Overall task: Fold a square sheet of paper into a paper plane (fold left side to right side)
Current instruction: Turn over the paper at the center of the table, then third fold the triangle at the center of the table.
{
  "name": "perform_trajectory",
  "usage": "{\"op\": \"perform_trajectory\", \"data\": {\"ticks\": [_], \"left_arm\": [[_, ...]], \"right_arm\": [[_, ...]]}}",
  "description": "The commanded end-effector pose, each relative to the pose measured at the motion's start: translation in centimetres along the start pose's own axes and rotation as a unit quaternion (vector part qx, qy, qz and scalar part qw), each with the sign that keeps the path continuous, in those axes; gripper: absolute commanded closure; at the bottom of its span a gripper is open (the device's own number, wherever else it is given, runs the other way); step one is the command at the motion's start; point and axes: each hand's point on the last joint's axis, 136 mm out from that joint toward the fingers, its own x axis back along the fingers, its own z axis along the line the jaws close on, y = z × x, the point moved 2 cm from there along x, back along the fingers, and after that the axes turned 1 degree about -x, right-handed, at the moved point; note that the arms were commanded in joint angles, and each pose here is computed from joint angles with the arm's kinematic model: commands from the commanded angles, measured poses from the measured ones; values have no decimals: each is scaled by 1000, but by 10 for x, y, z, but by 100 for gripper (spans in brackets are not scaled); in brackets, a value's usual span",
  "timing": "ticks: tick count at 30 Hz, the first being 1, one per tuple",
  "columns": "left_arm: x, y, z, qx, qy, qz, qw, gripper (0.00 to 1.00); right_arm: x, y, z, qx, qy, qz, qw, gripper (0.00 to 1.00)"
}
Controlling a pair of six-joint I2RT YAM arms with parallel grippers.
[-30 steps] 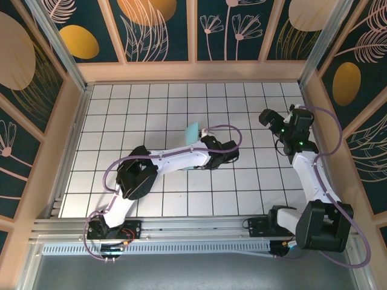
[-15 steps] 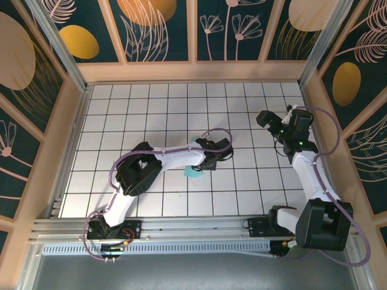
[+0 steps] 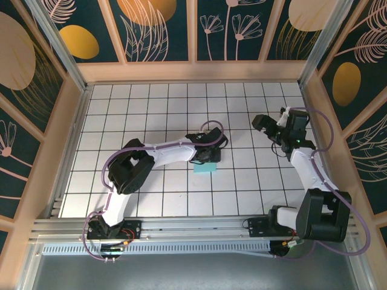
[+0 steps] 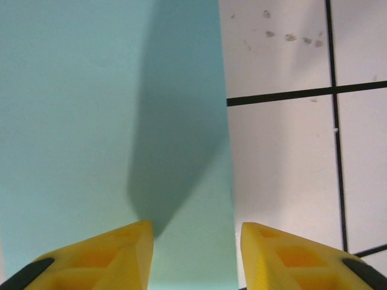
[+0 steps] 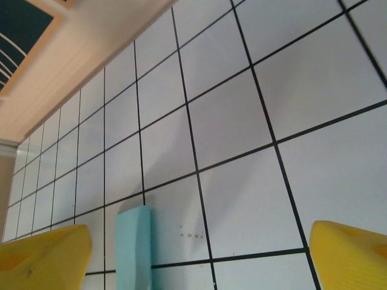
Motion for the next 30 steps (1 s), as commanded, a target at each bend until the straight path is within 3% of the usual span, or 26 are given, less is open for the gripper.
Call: {"op": "perform_trajectory", "data": {"ticks": [1, 6, 11, 17, 21, 23, 30], "left_arm": [[23, 18, -14, 11, -66, -24, 997, 51], [42, 28, -18, 41, -163, -39, 985, 45], [71, 47, 3, 66, -216, -86, 970, 43], [103, 58, 47, 114, -265, -132, 948, 42], [109, 56, 73, 148, -281, -149, 936, 41], [107, 53, 82, 157, -280, -150, 935, 41], [94, 44, 90, 160, -266, -137, 941, 42]], "right_arm": [[-9, -15, 9, 19, 33, 43, 998, 9], [-27, -38, 26, 35, 53, 89, 994, 13], [-47, -75, 53, 39, 94, 151, 983, 27], [-66, -123, 77, 17, 149, 222, 963, 60], [-78, -144, 82, 7, 156, 248, 956, 88], [-83, -152, 83, 7, 156, 256, 954, 97], [-104, -174, 71, 5, 136, 283, 949, 100]]}}
